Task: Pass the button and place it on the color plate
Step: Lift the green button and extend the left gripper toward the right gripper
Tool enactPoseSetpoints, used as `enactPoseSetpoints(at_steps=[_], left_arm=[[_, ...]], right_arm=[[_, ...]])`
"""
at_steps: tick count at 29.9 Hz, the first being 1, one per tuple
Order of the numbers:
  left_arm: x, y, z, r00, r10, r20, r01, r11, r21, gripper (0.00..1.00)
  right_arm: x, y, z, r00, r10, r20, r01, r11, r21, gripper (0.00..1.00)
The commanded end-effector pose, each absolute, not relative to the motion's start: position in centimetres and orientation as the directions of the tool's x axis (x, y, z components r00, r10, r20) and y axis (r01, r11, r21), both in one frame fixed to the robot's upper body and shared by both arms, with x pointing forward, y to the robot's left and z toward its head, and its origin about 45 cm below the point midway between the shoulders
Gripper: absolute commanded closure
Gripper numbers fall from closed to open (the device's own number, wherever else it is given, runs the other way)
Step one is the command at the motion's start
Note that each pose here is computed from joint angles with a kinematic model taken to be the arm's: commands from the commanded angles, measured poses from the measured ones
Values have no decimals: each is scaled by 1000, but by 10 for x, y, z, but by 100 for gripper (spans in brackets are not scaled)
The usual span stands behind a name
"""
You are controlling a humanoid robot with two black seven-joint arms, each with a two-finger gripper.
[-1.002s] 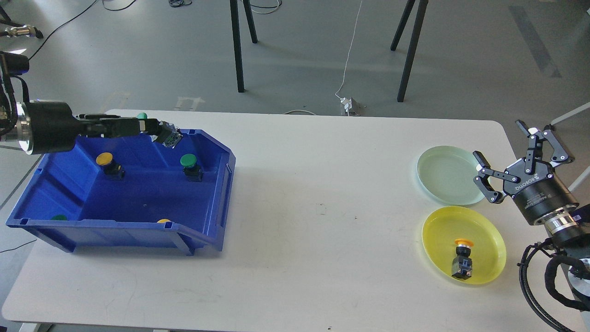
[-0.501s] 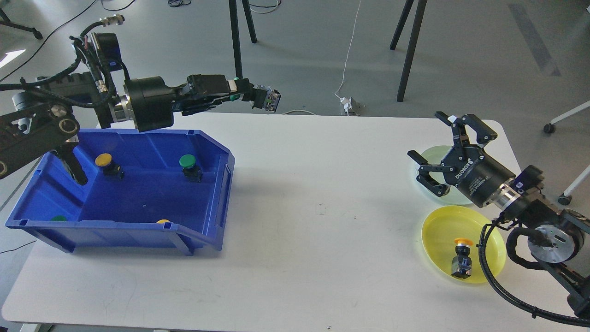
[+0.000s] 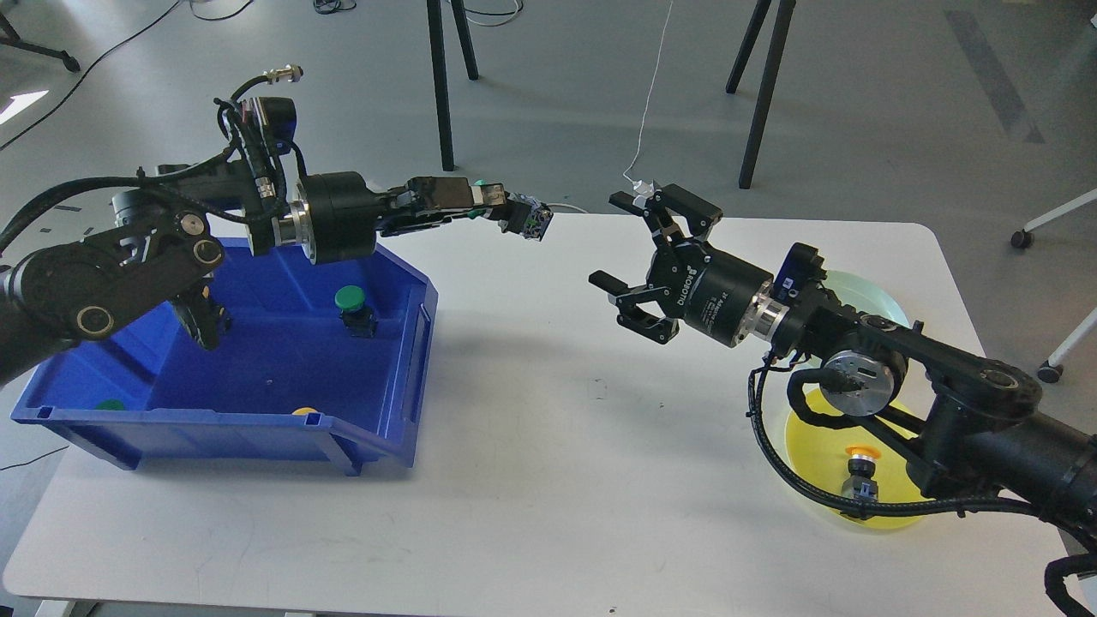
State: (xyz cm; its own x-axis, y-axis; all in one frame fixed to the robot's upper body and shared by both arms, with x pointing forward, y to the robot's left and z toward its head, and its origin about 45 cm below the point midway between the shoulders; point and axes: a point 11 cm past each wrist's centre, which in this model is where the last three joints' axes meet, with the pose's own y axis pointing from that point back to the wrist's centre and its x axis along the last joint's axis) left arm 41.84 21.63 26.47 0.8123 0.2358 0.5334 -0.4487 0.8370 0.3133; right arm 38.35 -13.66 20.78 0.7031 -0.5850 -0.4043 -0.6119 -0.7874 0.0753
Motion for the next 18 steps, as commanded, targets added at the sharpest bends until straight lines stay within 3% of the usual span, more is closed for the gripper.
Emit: enactPoseSetpoints(at_steps=[1,18], left_arm=[[419,217,264,812,239,533,-451,835,313,86],[423,224,262,807,253,533,-470,821,323,84]], right_arm=[[384,-115,203,708,-562,-428,-597,-800,64,4],[392,-75,197,677,-549,-491,-616,-787,32,7]])
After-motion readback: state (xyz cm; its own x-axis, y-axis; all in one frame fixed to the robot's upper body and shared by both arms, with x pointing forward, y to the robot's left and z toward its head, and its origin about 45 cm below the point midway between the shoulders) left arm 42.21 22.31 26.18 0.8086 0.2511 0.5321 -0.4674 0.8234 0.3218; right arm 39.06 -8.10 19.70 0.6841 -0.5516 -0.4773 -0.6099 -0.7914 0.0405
